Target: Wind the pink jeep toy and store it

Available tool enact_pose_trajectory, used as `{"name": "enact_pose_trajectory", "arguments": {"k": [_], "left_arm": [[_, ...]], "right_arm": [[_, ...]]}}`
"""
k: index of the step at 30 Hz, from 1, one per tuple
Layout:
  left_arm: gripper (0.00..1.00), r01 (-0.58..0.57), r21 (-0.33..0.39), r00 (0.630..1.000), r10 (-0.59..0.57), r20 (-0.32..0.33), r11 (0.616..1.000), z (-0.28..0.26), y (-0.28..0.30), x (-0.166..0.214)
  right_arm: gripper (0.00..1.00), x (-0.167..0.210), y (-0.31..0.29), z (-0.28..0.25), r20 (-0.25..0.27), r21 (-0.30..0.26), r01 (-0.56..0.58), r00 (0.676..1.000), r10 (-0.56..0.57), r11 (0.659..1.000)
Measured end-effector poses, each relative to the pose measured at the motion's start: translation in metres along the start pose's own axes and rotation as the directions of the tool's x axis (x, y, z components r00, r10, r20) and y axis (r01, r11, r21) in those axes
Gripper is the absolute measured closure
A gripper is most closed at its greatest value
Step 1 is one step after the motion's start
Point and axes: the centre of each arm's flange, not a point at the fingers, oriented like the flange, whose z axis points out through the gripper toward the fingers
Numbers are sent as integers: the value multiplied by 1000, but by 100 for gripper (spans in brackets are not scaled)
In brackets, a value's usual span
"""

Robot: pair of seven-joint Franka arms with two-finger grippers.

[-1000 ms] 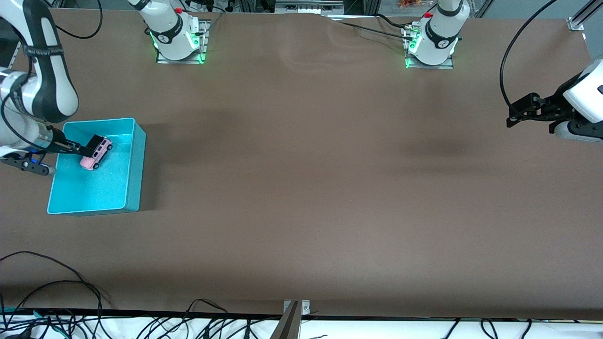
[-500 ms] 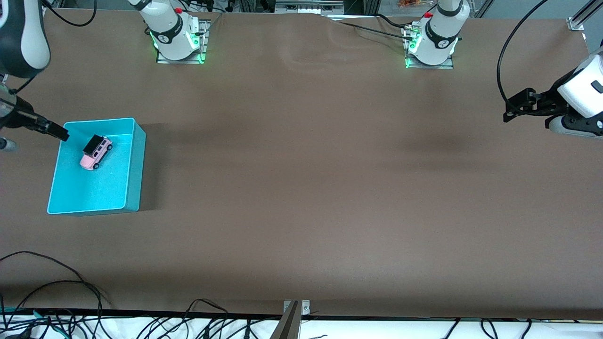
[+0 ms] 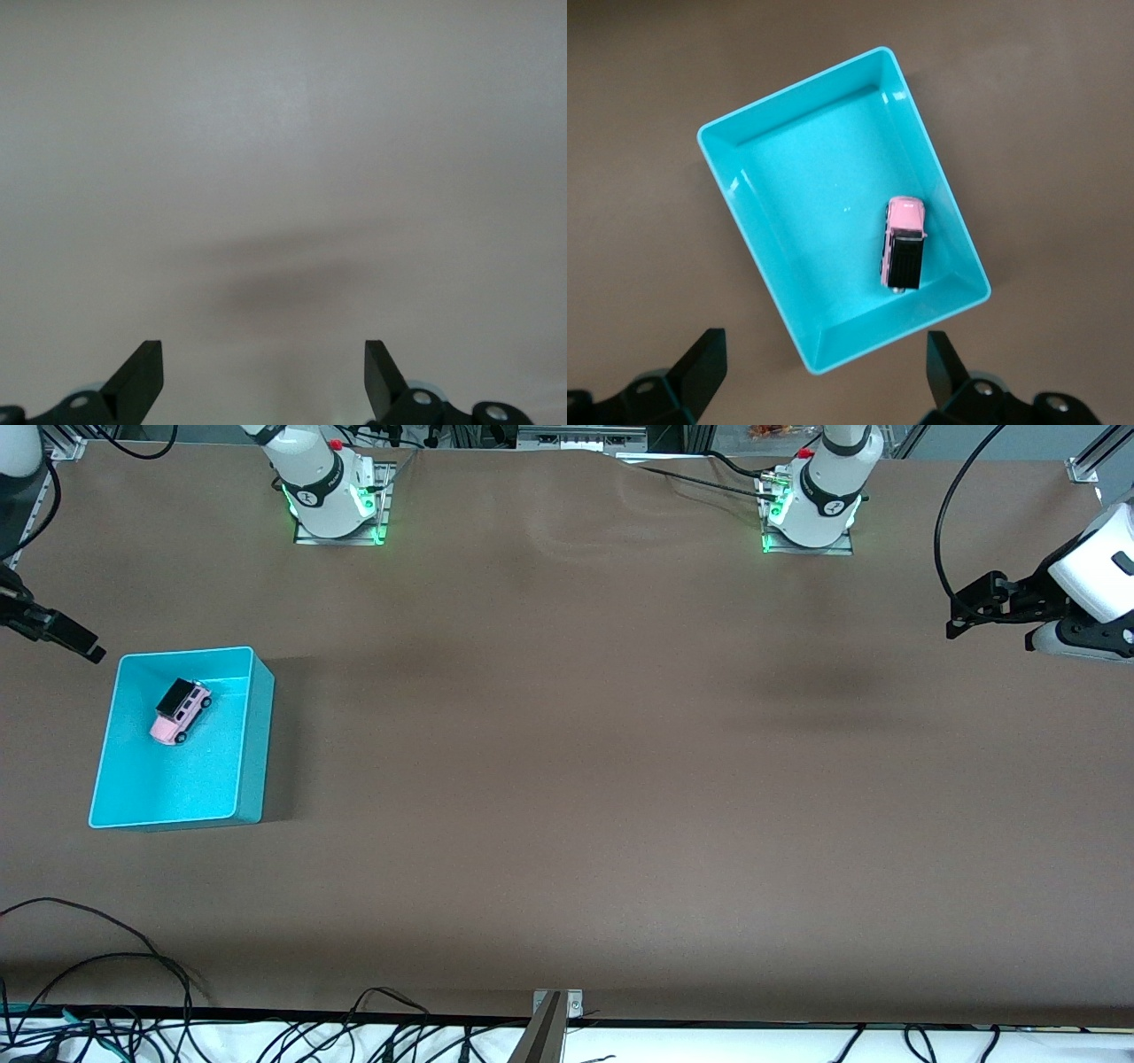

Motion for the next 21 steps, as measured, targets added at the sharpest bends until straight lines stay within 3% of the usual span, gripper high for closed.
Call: {"name": "enact_pose_trajectory", "arguments": {"k": [9,21], "left_arm": [[0,1,1,1000,-1,-7,1000,-1,-1,1],[0,3,1,1000,-3,-7,1000,0,-2,1]], "right_arm": [[0,-7,-47,-69,21,43,69,997,-70,997],[0,-23,-118,-80,25,50,149,988,-150,988]]}}
